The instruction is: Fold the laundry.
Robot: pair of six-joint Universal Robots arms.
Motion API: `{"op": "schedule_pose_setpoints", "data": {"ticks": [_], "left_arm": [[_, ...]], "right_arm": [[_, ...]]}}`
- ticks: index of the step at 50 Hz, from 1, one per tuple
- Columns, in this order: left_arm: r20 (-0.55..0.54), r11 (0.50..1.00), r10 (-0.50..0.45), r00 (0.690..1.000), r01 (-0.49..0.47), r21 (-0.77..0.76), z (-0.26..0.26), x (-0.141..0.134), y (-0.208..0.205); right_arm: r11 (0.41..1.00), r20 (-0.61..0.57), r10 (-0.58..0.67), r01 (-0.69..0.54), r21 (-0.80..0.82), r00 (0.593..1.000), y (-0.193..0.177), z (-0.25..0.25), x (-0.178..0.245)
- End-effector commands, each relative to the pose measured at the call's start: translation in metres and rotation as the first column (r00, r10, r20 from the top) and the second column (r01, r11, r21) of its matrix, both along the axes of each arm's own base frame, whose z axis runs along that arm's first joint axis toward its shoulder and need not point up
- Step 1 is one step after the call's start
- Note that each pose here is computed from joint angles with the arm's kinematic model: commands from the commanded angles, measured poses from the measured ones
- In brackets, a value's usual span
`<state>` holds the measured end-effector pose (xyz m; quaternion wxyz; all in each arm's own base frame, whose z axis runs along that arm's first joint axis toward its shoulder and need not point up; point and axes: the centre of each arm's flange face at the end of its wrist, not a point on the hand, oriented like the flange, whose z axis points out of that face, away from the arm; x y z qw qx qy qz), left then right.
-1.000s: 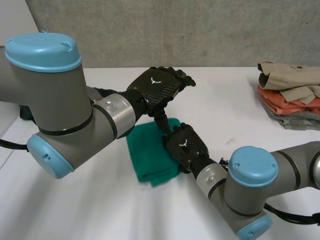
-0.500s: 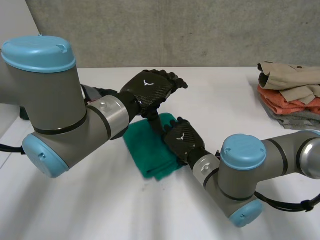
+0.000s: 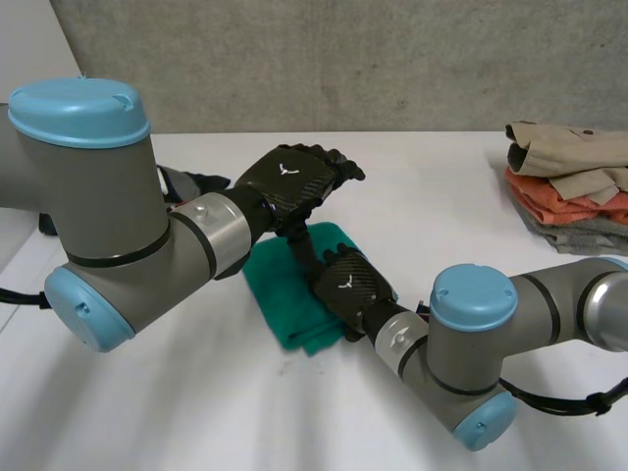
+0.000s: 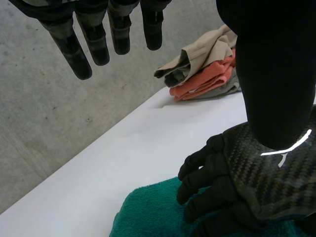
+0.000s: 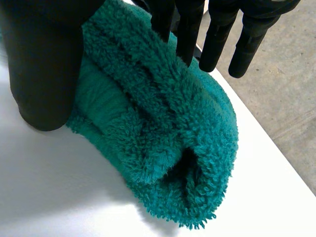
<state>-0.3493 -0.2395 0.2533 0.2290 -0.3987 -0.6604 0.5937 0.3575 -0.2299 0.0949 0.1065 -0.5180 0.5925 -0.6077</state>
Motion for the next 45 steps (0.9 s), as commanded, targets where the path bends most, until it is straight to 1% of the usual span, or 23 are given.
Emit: {"op": "schedule_pose_setpoints", "data": {"ticks": [1, 6, 19, 22, 27, 31, 32, 35, 36, 38, 40, 42, 43, 45], "left_arm": [[-0.001, 1.000, 0.001, 1.000, -0.001, -0.005, 0.001, 0.000, -0.001], [-0.003, 1.000, 0.001, 1.000, -0.001, -0.008, 0.001, 0.000, -0.002], [0.000, 1.000, 0.017, 1.000, -0.017, -0.001, 0.000, 0.004, -0.006], [0.002, 1.000, 0.021, 1.000, -0.021, 0.000, -0.001, 0.006, -0.008], [-0.001, 0.999, 0.031, 1.000, -0.031, -0.010, 0.003, 0.009, -0.011], [-0.014, 0.998, 0.050, 0.999, -0.050, -0.028, 0.011, 0.014, -0.016], [-0.024, 0.997, 0.059, 0.998, -0.060, -0.042, 0.016, 0.016, -0.019], [-0.038, 0.996, 0.069, 0.997, -0.071, -0.061, 0.025, 0.020, -0.021], [-0.050, 0.994, 0.077, 0.996, -0.081, -0.077, 0.031, 0.022, -0.023], [-0.061, 0.992, 0.081, 0.995, -0.087, -0.092, 0.037, 0.024, -0.024], [-0.070, 0.990, 0.088, 0.994, -0.095, -0.105, 0.042, 0.025, -0.026], [-0.074, 0.989, 0.088, 0.993, -0.096, -0.111, 0.044, 0.026, -0.027], [-0.080, 0.988, 0.087, 0.993, -0.096, -0.118, 0.047, 0.026, -0.027], [-0.081, 0.988, 0.088, 0.993, -0.098, -0.123, 0.049, 0.026, -0.027]], "right_arm": [[1.000, 0.015, -0.002, 0.002, -0.020, 1.000, -0.007, 0.004, 0.004], [0.999, 0.036, -0.001, 0.003, -0.039, 0.999, -0.013, 0.010, 0.009], [0.998, 0.046, 0.005, -0.002, -0.057, 0.999, -0.028, 0.001, 0.020], [0.997, 0.062, 0.001, 0.004, -0.077, 0.998, -0.033, 0.006, 0.023], [0.991, 0.116, -0.007, 0.022, -0.129, 0.993, -0.046, 0.022, 0.028], [0.979, 0.182, -0.041, 0.076, -0.190, 0.982, -0.071, 0.046, 0.023], [0.971, 0.223, -0.049, 0.099, -0.218, 0.974, -0.081, 0.062, 0.021], [0.957, 0.294, -0.057, 0.137, -0.258, 0.954, -0.097, 0.086, 0.017], [0.944, 0.340, -0.066, 0.170, -0.284, 0.938, -0.110, 0.102, 0.012], [0.924, 0.385, -0.087, 0.219, -0.314, 0.919, -0.127, 0.117, 0.003], [0.879, 0.447, -0.129, 0.311, -0.362, 0.885, -0.154, 0.145, -0.018], [0.848, 0.477, -0.160, 0.368, -0.382, 0.864, -0.168, 0.160, -0.033], [0.813, 0.509, -0.190, 0.425, -0.399, 0.840, -0.184, 0.175, -0.053], [0.782, 0.541, -0.208, 0.471, -0.408, 0.815, -0.197, 0.187, -0.071]]}}
